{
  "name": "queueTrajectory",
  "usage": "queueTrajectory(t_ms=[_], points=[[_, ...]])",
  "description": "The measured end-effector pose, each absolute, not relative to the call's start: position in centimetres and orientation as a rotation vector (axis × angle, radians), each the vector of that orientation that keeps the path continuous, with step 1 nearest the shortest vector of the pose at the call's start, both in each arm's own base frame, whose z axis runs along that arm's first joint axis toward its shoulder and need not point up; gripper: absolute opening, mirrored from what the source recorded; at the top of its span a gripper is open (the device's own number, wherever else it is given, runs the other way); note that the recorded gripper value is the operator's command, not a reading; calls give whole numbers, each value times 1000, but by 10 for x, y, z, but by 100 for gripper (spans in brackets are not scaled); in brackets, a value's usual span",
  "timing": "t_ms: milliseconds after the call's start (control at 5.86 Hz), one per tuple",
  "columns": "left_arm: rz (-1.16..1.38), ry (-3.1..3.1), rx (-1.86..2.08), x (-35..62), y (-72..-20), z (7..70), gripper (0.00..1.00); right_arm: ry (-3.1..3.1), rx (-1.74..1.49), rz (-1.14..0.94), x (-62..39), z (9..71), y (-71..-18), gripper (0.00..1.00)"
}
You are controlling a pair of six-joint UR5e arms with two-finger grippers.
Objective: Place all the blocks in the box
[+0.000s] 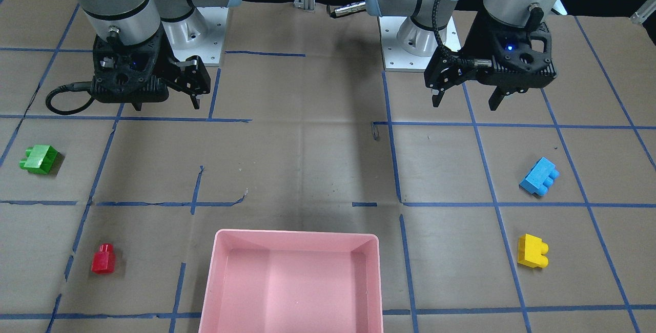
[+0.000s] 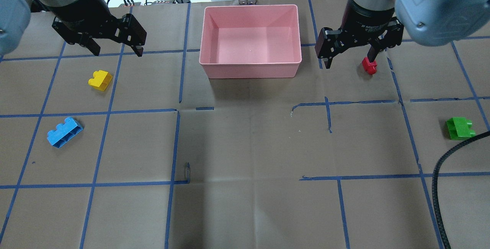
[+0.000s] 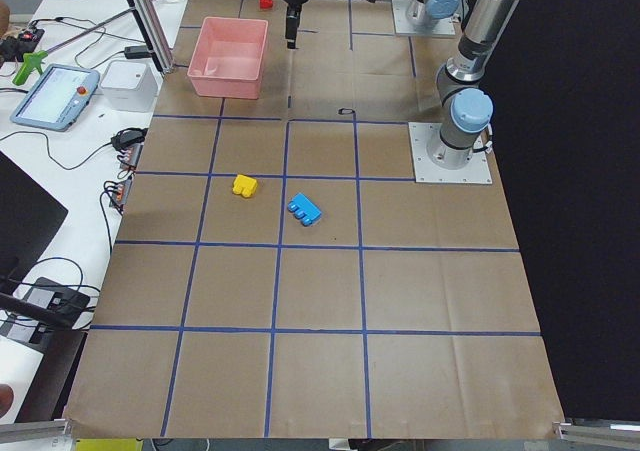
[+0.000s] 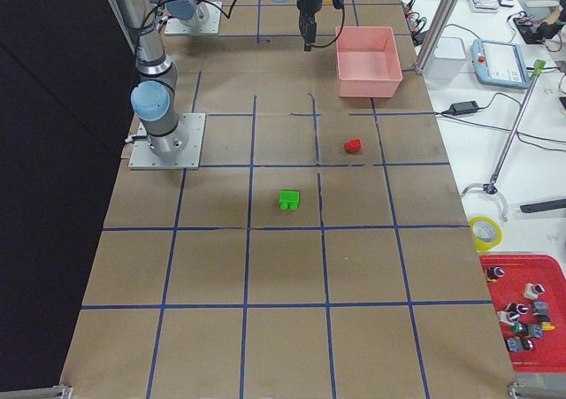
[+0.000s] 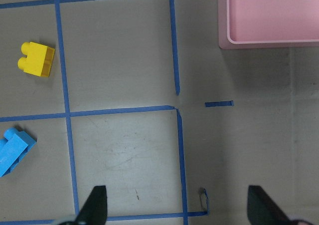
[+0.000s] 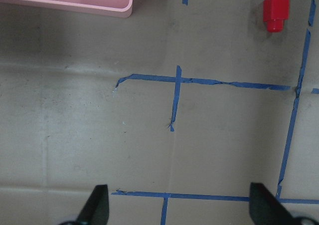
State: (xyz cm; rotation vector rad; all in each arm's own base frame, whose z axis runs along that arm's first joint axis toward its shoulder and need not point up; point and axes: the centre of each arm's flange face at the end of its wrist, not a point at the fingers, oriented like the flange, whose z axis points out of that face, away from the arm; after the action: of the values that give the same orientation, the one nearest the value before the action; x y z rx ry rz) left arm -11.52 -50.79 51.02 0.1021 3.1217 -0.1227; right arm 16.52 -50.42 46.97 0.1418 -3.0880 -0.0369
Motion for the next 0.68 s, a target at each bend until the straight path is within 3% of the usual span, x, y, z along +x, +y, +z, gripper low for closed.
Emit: queueTrajectory(t_ms=[683], points=[[-122,3121,87,-103,-504,510,99,-3088,146,-33,165,467,-507,100]])
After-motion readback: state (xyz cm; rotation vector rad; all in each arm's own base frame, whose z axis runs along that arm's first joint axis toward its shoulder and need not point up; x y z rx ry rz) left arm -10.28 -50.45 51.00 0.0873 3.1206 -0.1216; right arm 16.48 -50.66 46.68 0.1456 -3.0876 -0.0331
